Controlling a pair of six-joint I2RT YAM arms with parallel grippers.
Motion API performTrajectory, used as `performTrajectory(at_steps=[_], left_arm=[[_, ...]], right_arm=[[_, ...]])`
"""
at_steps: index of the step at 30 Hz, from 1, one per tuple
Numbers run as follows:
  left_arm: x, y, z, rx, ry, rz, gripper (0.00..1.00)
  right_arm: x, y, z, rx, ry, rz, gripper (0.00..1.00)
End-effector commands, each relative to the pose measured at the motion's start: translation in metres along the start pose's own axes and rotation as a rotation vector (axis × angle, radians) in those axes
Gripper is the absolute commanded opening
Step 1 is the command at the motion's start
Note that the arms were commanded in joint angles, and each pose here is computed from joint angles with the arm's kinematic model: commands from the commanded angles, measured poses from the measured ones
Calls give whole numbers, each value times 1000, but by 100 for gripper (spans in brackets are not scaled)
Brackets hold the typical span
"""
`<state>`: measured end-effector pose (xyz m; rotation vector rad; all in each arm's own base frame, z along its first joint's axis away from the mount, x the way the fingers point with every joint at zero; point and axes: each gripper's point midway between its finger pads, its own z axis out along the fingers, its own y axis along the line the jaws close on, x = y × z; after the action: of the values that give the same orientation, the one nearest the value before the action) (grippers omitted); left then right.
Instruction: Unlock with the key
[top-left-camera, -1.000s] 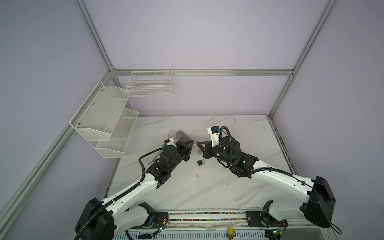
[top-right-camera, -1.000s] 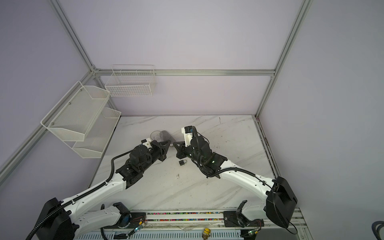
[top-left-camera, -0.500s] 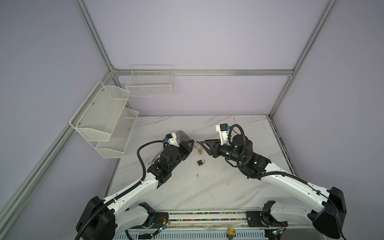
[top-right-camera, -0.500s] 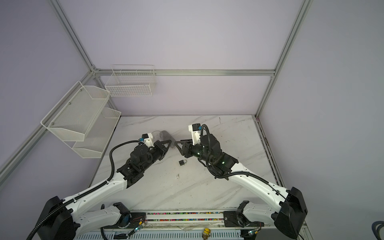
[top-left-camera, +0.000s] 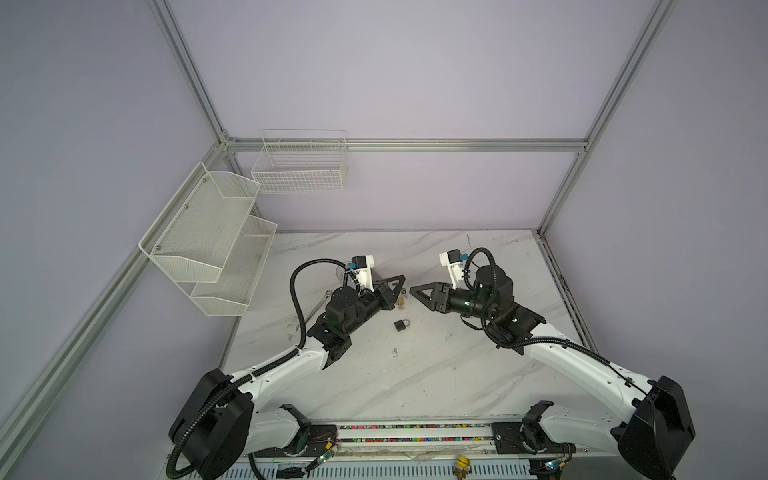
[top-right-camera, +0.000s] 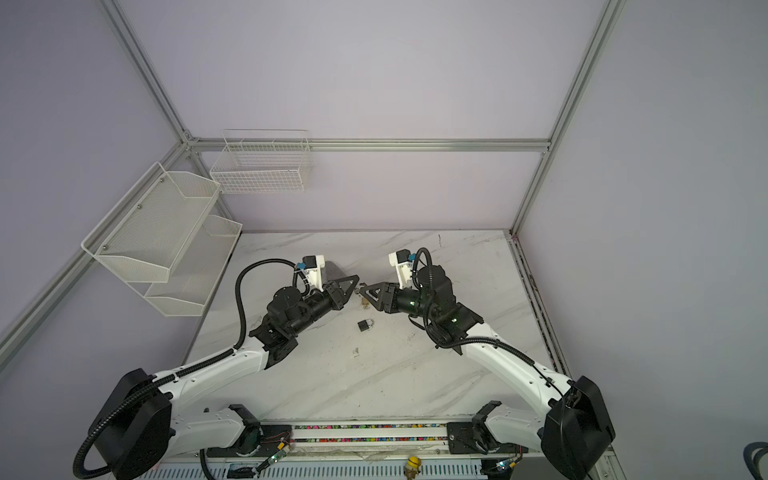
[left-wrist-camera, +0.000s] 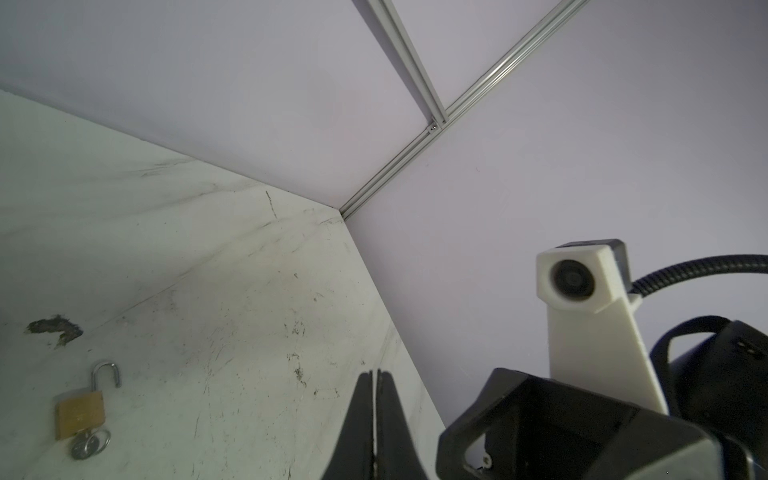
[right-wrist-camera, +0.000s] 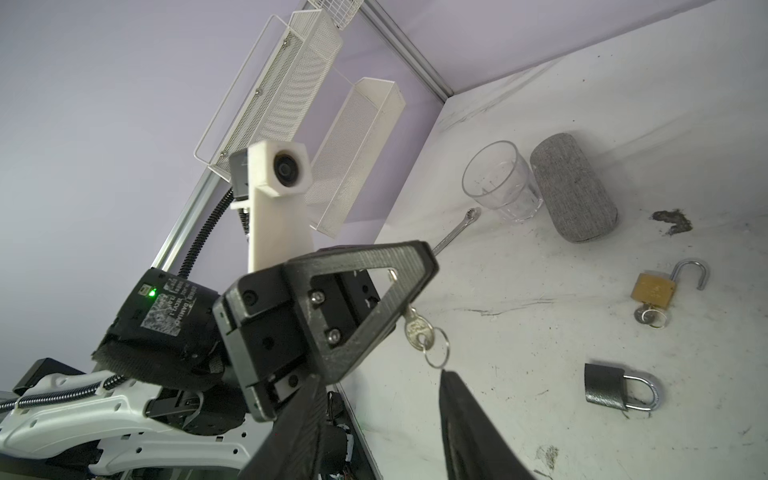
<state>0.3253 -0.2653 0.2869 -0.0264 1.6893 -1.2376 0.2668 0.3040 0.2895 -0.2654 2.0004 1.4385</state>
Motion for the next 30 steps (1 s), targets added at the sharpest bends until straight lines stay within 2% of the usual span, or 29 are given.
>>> performTrajectory(at_steps=[1, 5, 14, 30], left_arm=[[-28, -40, -2, 148, -84, 108, 0], [-28, -51, -4, 215, -91, 117, 0], [-29, -61, -2, 261, -81, 122, 0], [-33, -74, -5, 312, -87, 133, 0]], right_arm=[[-4, 13, 1, -97, 5, -5, 47], [-7, 15, 1, -134, 2, -4, 47], [-9, 24, 2, -204, -3, -23, 41], [-11, 10, 3, -172, -14, -18, 41]])
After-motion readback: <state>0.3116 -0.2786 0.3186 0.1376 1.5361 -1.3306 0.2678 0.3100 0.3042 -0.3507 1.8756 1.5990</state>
